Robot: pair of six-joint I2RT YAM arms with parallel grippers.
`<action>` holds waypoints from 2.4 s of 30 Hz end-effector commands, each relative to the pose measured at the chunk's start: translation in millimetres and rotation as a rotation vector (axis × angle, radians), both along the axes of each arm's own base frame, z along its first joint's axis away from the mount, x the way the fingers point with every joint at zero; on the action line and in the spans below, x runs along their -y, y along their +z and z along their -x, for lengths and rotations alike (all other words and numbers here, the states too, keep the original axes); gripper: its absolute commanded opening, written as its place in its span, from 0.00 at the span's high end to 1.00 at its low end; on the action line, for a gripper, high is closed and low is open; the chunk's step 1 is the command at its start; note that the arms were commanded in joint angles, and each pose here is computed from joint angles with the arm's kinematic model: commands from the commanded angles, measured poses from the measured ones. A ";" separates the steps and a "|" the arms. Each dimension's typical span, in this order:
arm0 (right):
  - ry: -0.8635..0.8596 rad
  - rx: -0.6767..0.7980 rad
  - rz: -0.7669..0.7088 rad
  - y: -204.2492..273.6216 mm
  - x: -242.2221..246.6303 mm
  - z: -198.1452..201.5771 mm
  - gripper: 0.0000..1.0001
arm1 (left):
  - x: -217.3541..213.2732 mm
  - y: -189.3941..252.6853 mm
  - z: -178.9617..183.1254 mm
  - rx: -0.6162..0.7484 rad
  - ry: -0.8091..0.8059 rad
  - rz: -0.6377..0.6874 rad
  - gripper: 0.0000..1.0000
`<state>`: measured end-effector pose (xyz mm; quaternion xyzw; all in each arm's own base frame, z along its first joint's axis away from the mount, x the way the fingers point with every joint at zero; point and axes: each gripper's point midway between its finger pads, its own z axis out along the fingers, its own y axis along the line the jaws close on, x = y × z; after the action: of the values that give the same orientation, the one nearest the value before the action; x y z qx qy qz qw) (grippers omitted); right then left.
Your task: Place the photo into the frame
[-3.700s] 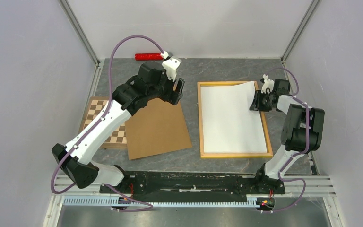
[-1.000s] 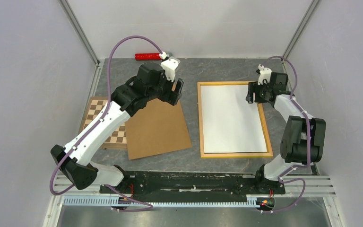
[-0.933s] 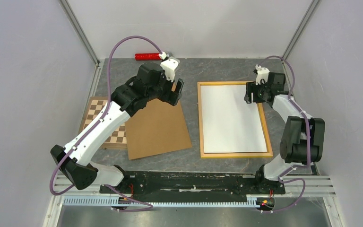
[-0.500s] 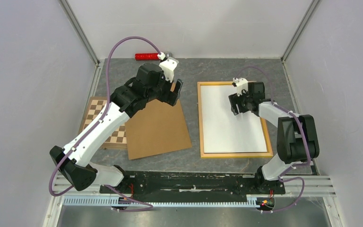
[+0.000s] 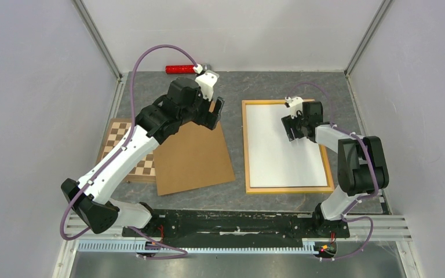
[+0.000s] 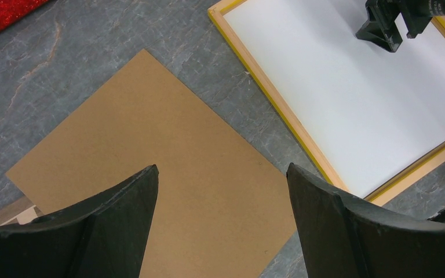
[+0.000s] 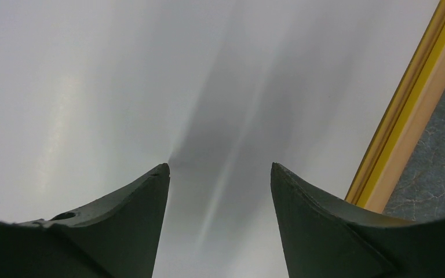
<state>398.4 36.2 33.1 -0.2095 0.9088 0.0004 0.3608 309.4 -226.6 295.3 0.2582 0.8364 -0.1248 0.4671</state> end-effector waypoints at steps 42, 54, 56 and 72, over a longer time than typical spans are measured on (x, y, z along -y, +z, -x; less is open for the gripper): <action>-0.074 -0.026 0.003 -16.3 13.2 1.2 0.34 | -4.6 14.1 0.9 0.067 -0.023 0.003 0.11; -0.085 -0.032 -0.008 -17.9 12.0 1.1 0.34 | -5.9 15.1 1.9 0.070 -0.021 0.004 0.11; -0.084 -0.033 -0.009 -17.9 11.5 1.3 0.34 | -5.7 15.2 1.6 0.070 -0.021 0.005 0.11; -0.093 -0.004 -0.010 -6.3 12.2 -3.0 0.33 | -6.3 15.0 2.0 0.071 -0.021 0.003 0.11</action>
<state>401.4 21.8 23.1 -0.1677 0.9187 -0.0165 0.3571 304.8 -223.0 292.0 0.2588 0.8374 -0.1240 0.4653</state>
